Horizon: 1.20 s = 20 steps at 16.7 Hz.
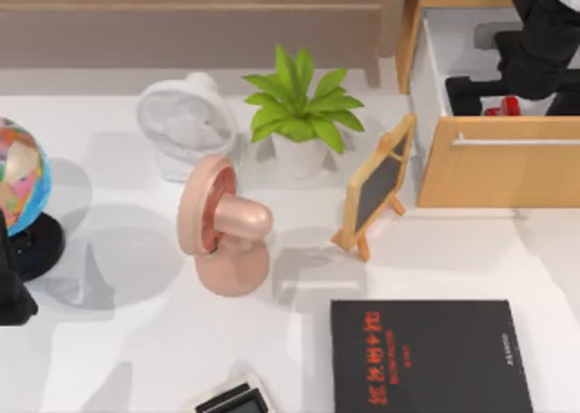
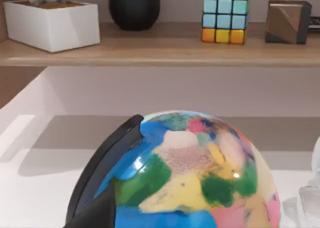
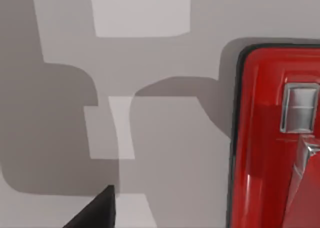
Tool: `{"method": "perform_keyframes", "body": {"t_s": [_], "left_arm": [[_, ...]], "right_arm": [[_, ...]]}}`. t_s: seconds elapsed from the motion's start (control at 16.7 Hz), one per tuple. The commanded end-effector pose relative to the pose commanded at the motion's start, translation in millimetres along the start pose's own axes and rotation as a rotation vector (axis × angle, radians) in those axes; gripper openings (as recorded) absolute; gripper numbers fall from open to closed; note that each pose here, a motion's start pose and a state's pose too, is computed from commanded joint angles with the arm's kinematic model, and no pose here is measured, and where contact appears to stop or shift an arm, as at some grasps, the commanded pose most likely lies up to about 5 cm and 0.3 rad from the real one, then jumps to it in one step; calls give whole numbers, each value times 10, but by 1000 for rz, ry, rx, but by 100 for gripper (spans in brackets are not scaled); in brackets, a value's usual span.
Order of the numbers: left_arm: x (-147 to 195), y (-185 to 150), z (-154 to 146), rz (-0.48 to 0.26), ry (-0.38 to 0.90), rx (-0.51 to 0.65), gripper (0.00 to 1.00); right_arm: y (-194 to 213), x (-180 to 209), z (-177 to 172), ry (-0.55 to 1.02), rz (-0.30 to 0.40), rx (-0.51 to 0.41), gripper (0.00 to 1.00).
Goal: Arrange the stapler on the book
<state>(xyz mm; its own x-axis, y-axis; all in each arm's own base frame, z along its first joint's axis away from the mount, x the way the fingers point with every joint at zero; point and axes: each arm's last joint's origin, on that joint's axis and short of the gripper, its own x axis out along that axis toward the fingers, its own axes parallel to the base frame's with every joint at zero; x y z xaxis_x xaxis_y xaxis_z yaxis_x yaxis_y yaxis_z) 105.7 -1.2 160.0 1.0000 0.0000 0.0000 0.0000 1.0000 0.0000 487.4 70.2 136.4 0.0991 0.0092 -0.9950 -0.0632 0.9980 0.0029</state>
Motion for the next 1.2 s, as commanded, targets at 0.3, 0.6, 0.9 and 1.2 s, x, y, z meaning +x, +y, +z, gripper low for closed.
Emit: {"method": "perform_keyframes", "body": {"t_s": [0.3,0.6,0.9,1.2], "left_arm": [[0,0,0,0,0,0,100],[0,0,0,0,0,0,100],[0,0,0,0,0,0,100],[0,0,0,0,0,0,100]], "right_arm": [[0,0,0,0,0,0,70],[0,0,0,0,0,0,32],[0,0,0,0,0,0,0],[0,0,0,0,0,0,0]]}}
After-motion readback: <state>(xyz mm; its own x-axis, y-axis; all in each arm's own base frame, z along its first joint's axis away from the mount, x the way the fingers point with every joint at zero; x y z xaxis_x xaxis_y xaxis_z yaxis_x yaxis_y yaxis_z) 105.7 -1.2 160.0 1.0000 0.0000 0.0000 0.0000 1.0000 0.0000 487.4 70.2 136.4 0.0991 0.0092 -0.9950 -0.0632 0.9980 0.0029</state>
